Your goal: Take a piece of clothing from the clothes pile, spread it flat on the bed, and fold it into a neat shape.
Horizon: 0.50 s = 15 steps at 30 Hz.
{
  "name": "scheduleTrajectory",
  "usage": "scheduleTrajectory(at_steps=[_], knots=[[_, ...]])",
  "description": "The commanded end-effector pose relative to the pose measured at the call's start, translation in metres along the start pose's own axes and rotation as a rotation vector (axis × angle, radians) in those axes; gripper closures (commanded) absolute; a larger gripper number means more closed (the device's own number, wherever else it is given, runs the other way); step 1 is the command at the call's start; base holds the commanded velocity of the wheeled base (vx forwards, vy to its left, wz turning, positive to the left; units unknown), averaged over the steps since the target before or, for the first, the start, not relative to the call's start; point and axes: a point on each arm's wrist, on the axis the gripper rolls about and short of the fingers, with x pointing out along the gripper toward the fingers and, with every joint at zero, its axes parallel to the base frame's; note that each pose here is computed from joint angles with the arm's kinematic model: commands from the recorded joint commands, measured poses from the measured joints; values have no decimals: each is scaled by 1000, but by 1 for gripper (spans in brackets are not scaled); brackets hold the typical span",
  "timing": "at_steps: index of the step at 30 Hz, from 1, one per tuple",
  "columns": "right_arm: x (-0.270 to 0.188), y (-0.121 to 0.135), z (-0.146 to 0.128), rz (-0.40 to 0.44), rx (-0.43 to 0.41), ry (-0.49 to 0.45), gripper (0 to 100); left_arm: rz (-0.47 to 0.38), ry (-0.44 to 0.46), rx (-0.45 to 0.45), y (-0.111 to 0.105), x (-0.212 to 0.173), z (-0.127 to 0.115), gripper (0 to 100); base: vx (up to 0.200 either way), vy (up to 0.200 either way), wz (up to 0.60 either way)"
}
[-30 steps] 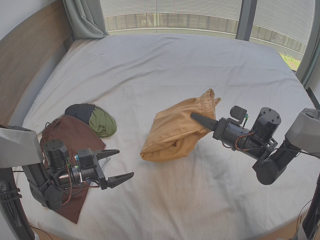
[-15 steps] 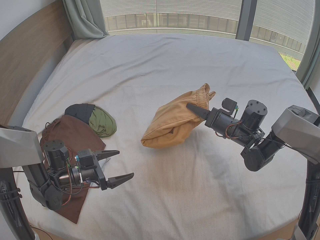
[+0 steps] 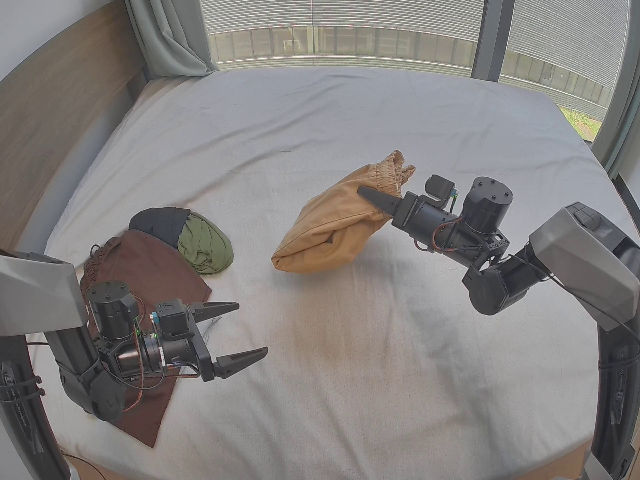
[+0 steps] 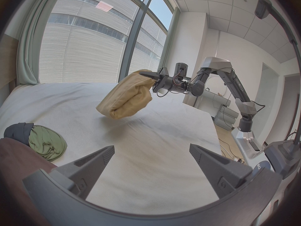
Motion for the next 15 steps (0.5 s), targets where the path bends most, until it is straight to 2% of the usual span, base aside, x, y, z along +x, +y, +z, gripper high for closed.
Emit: scheduleTrajectory(at_steps=[1,7,15], knots=[[14,-12,-3,0,3,4,100,0,2,-2,0,0,-1,0,0,0,0],[18,-26,-9,-15,10,9,100,-1,3,-3,0,0,-1,0,0,0,0],[28,-28,-3,-12,9,8,100,-1,5,-5,0,0,-2,0,0,0,0]])
